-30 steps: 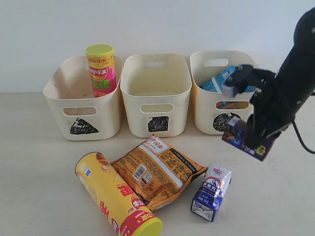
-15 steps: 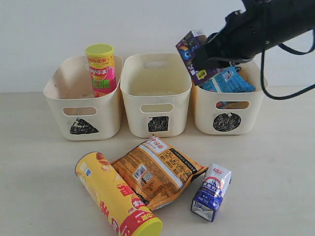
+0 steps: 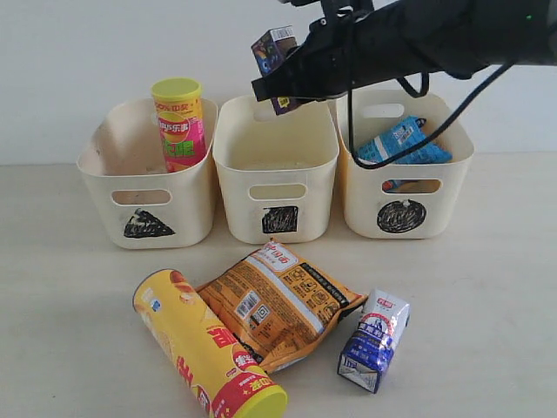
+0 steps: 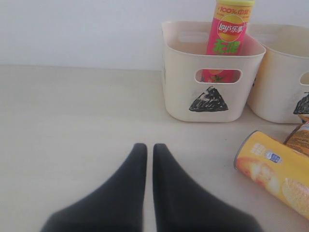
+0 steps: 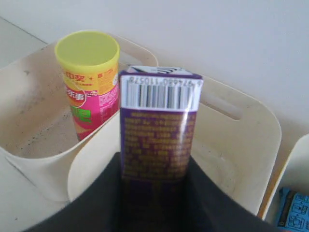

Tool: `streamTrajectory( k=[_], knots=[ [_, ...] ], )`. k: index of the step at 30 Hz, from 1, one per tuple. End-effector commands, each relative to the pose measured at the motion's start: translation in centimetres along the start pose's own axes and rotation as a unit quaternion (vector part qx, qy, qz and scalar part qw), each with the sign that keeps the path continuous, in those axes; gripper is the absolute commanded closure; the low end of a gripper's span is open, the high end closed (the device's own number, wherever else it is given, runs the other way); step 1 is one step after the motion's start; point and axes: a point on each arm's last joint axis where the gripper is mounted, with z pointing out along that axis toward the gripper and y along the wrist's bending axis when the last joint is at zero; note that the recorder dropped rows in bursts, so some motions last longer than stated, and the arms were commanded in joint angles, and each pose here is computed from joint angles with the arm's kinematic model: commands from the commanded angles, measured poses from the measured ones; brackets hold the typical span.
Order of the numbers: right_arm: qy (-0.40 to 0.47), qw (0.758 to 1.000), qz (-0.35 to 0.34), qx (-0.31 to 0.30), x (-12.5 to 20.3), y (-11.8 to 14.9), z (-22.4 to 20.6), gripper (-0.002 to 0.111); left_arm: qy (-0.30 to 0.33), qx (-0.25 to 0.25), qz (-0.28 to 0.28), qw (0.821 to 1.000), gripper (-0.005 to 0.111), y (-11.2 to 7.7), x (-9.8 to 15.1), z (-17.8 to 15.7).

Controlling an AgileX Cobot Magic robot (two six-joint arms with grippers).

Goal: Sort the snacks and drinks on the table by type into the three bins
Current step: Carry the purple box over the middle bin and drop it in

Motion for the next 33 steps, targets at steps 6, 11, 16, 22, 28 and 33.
streamTrajectory(
  k=[6,11,16,22,28,33],
  knots=[
    [0.019,0.998,-0.052,0.031,0.1,-1.2,4.6,0.108,-0.008,0.002,0.0,1.0,0.103,0.0,-0.2,0.0],
    [0.061,0.993,-0.05,0.091,-0.3,-2.7,5.9,0.108,-0.008,0.002,0.0,1.0,0.103,0.0,-0.2,0.0],
    [0.132,0.983,-0.024,0.126,0.1,-3.6,7.4,0.108,-0.008,0.002,0.0,1.0,0.103,0.0,-0.2,0.0],
    [0.152,0.982,0.002,0.114,1.1,-3.6,9.3,0.108,-0.008,0.002,0.0,1.0,0.103,0.0,-0.2,0.0],
    [0.155,0.982,0.007,0.107,2.5,-3.5,10.7,0.108,-0.008,0.002,0.0,1.0,0.103,0.0,-0.2,0.0],
    [0.155,0.982,0.015,0.103,2.8,-3.4,11.0,0.098,-0.008,0.002,0.0,1.0,0.103,0.0,-0.2,0.0]
  ],
)
